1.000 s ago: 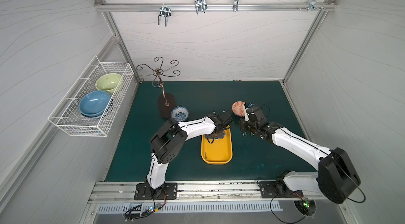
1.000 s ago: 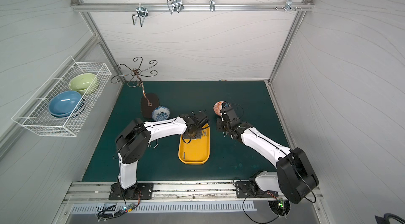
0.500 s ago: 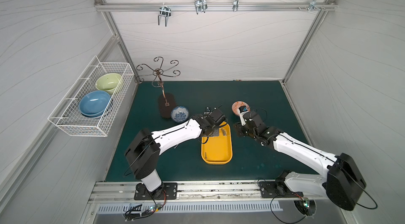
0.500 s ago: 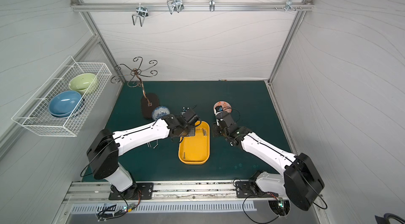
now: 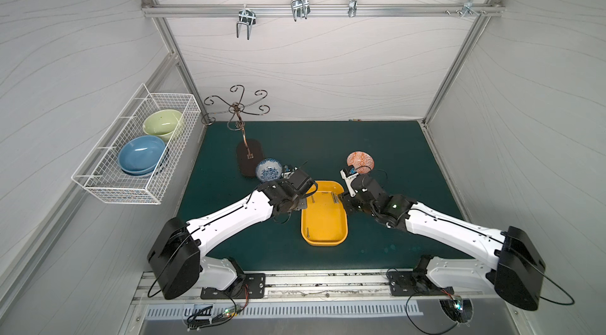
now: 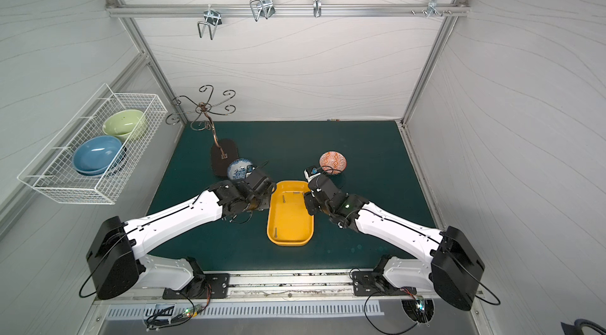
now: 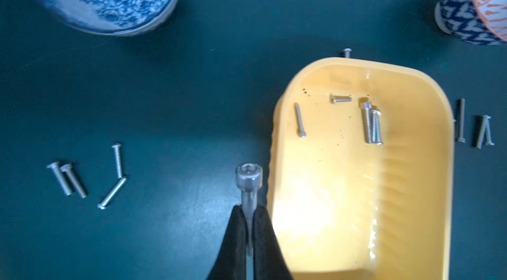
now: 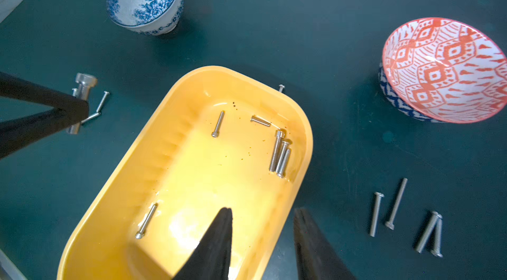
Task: Take out the screws from the storage box
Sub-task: Place the screw at the center of the board.
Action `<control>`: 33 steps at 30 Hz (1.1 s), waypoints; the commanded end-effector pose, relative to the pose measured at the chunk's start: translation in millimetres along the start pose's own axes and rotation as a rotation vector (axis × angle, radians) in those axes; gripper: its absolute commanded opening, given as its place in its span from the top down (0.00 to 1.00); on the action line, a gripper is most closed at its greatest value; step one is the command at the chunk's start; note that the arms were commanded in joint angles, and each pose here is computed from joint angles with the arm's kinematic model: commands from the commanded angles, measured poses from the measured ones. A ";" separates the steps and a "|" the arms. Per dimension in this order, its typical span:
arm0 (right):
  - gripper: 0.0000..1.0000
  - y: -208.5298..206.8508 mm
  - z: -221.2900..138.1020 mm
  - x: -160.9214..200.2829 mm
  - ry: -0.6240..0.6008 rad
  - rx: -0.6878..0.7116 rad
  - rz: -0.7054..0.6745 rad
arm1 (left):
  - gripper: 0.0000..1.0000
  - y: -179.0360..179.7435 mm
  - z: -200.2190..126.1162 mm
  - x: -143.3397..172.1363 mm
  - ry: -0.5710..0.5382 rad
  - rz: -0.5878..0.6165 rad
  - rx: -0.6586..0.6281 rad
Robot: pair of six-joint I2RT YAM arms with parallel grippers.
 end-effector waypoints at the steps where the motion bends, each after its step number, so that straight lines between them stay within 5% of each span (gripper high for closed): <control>1: 0.60 10.5 5.2 -5.4 0.019 0.009 -0.024 | 1.00 16.7 3.2 -3.2 0.016 -0.072 0.017; 18: 0.61 47.0 73.8 -12.2 0.146 -0.033 -0.034 | 1.00 114.0 36.8 -5.1 0.047 -0.384 -0.140; 33: 0.61 61.3 123.1 -10.4 0.261 -0.024 -0.047 | 1.00 129.9 61.9 -16.5 0.079 -0.462 -0.161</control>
Point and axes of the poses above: each gripper's point midway between its finger pads, its own z axis out along the fingers, its own y axis along the line the jaws close on, x = y × z, the point moved 5 cm from there along -z, back along the fingers, and after that the axes turned 12 degrees about -z, right-handed, at the moved point
